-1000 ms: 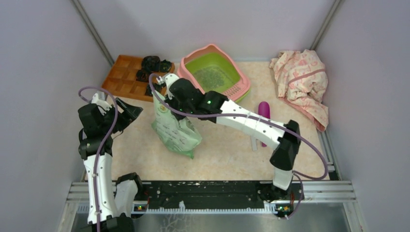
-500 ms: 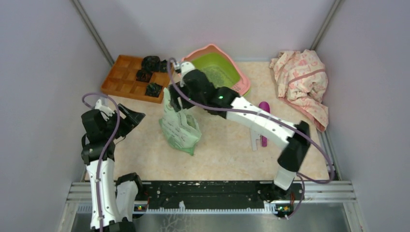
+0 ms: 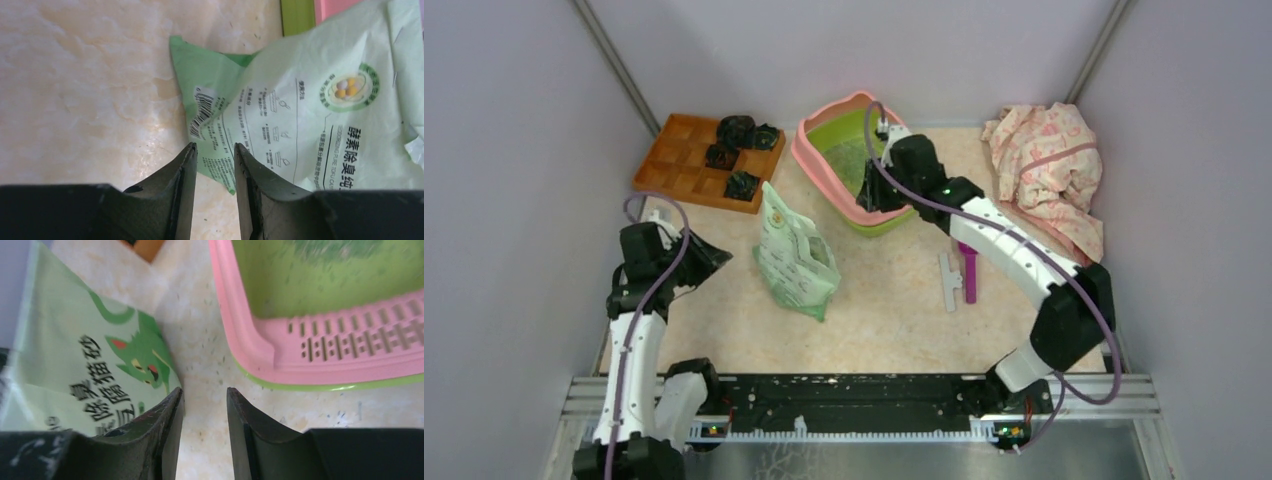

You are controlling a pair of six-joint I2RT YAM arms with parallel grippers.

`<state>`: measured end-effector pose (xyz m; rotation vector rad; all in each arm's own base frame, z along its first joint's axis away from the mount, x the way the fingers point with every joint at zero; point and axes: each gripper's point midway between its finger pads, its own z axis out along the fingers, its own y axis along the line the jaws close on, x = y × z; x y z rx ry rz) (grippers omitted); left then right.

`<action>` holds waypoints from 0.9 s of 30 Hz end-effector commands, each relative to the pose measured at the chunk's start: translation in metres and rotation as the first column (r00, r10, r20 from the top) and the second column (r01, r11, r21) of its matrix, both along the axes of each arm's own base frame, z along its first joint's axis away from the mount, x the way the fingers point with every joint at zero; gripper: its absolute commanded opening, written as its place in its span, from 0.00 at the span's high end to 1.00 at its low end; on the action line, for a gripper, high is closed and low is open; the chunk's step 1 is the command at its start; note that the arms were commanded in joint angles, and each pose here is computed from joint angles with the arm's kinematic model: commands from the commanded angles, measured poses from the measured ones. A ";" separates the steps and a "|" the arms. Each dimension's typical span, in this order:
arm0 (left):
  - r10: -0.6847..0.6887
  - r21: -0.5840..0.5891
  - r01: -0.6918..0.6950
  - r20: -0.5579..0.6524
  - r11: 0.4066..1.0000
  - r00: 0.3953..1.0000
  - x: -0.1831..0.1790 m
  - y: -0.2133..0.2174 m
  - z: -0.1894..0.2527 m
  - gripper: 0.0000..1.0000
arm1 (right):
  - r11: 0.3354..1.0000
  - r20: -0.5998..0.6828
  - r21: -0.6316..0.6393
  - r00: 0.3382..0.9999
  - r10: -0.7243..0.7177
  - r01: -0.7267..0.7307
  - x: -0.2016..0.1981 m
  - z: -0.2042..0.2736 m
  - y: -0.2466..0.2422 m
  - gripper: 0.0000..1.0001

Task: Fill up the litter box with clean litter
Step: Adjust the cat litter bag at the center of the board.

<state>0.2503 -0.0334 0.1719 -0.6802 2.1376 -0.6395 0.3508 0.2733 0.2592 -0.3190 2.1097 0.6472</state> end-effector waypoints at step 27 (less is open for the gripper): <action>-0.181 0.167 0.185 -0.039 0.968 0.983 0.056 -0.151 0.011 0.58 | 0.737 -0.202 0.338 0.719 0.665 -0.586 -0.138 -0.039 0.188 0.63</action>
